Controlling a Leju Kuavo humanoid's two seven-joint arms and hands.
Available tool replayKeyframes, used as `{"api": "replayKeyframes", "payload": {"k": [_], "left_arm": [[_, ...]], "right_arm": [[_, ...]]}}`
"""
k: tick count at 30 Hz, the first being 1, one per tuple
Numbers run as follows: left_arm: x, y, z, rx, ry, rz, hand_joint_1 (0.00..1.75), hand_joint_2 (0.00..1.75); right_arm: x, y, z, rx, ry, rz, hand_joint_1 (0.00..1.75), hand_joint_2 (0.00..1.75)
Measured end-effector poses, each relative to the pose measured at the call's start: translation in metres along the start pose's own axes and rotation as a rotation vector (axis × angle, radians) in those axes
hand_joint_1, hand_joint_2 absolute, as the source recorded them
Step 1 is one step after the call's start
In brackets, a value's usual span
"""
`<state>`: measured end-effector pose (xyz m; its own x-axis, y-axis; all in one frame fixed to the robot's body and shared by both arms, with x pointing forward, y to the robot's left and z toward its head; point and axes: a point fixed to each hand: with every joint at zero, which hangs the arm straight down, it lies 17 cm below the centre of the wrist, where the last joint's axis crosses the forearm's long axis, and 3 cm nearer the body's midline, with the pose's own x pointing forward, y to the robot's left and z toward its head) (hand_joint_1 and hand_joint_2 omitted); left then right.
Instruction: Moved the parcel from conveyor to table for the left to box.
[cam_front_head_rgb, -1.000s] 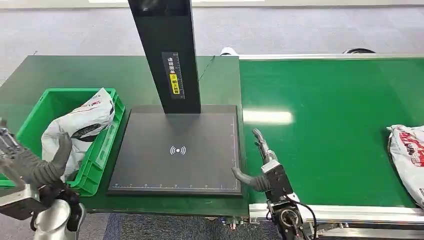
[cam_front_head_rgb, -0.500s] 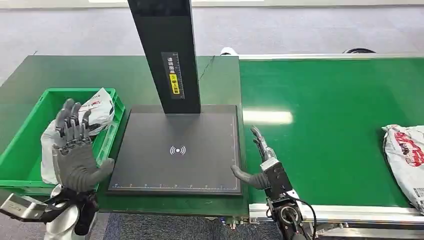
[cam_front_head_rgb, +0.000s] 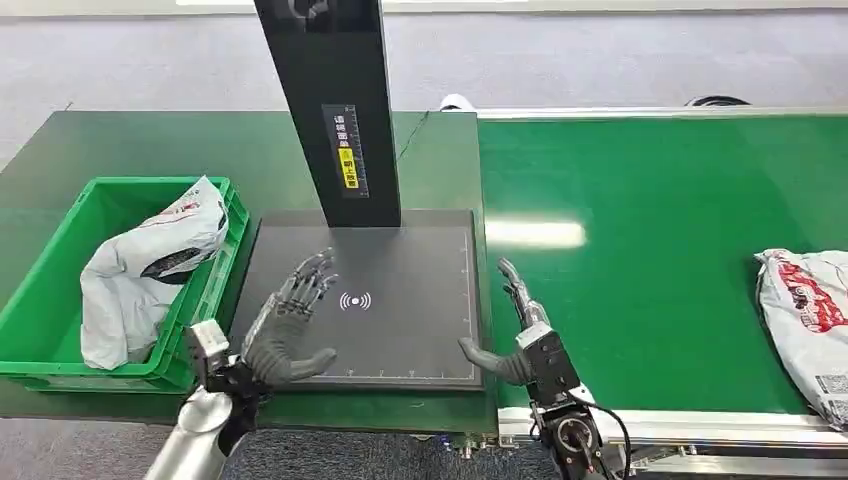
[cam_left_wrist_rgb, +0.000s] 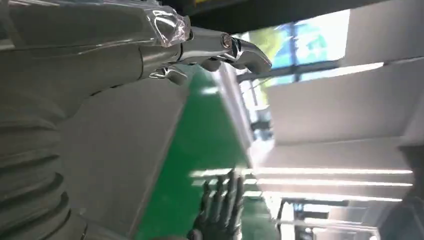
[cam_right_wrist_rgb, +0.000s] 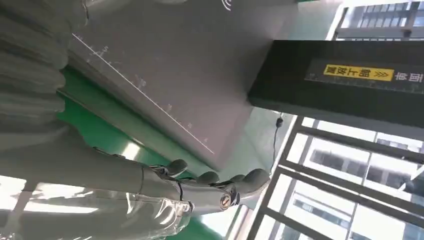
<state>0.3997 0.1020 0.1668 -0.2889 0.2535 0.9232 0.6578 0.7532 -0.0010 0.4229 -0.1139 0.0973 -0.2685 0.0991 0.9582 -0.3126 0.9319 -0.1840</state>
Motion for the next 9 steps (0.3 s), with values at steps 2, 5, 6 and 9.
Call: {"api": "replayKeyframes", "payload": {"k": [2, 5, 6, 9], "left_arm": [[-0.015, -0.002, 0.003, 0.014, 0.042, 0.054, 0.00, 1.75], [-0.031, -0.006, 0.005, 0.023, 0.080, 0.072, 0.00, 1.75], [-0.035, -0.008, 0.005, 0.028, 0.091, 0.064, 0.00, 1.75], [-0.044, -0.013, 0.003, 0.037, 0.109, 0.044, 0.00, 1.75]], "right_arm": [[-0.001, 0.000, 0.002, -0.001, 0.003, -0.002, 0.00, 1.75], [-0.003, 0.001, 0.004, -0.001, 0.007, -0.004, 0.00, 1.75], [-0.003, 0.001, 0.004, -0.001, 0.008, -0.004, 0.00, 1.75], [-0.003, 0.001, 0.005, -0.002, 0.007, -0.005, 0.00, 1.75]]}}
